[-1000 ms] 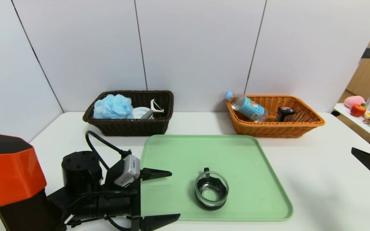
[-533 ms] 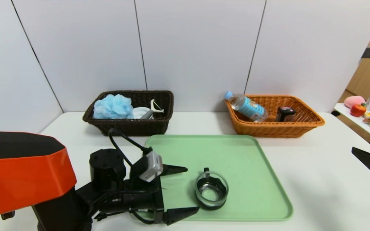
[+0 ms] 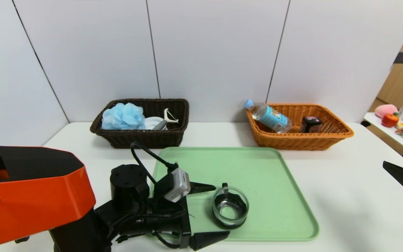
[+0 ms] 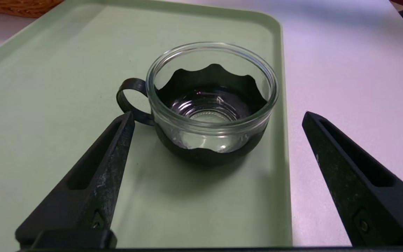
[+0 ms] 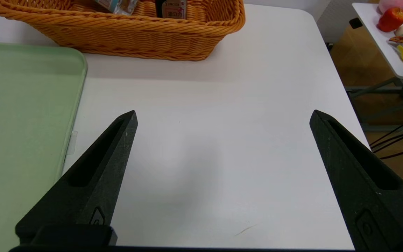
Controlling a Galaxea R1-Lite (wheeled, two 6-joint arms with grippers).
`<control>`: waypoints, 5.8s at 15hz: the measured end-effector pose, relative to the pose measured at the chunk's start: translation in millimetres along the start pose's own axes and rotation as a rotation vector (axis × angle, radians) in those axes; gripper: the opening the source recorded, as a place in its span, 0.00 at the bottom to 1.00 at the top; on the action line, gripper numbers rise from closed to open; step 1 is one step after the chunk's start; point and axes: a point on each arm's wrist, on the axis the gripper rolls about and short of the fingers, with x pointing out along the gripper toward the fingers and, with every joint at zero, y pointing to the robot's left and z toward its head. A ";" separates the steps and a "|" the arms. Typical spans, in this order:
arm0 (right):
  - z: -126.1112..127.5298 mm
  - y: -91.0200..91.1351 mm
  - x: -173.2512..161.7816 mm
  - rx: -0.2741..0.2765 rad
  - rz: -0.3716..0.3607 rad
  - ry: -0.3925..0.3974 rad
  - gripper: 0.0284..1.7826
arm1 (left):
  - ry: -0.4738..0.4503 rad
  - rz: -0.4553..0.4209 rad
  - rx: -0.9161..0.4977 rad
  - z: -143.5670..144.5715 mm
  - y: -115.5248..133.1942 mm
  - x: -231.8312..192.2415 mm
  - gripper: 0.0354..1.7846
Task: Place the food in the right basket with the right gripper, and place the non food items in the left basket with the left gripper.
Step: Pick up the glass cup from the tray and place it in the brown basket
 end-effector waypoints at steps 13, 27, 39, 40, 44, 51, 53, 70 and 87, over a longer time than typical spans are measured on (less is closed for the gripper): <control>-1.2 0.2 0.7 0.002 0.004 0.009 0.95 | -0.017 0.000 0.010 -2.3 6.7 17.6 0.94; -1.9 0.4 2.9 0.017 0.007 0.019 0.95 | -0.015 -0.018 -0.018 -6.6 6.6 26.4 0.94; -3.4 0.7 5.2 0.017 0.008 0.025 0.95 | -0.029 -0.017 -0.019 -5.5 10.6 31.8 0.94; -3.4 0.6 5.2 0.017 0.008 0.025 0.95 | -0.028 -0.017 -0.020 -5.8 10.5 31.5 0.90; -3.4 0.6 5.2 0.018 0.008 0.025 0.95 | -0.025 -0.019 -0.022 -6.5 9.6 31.5 0.68; -2.9 0.6 4.9 0.019 0.008 0.023 0.95 | -0.035 -0.012 -0.011 -1.3 7.5 31.6 0.67; -3.0 0.6 4.9 0.019 0.007 0.023 0.95 | -0.060 0.059 0.010 10.0 10.9 29.0 0.67; -3.0 0.7 3.1 0.017 0.007 0.016 0.95 | 0.045 0.696 -0.039 153.6 182.1 -99.6 0.67; -5.6 0.9 3.9 0.029 0.007 0.028 0.95 | 0.447 0.829 -0.176 94.7 240.5 -78.5 0.67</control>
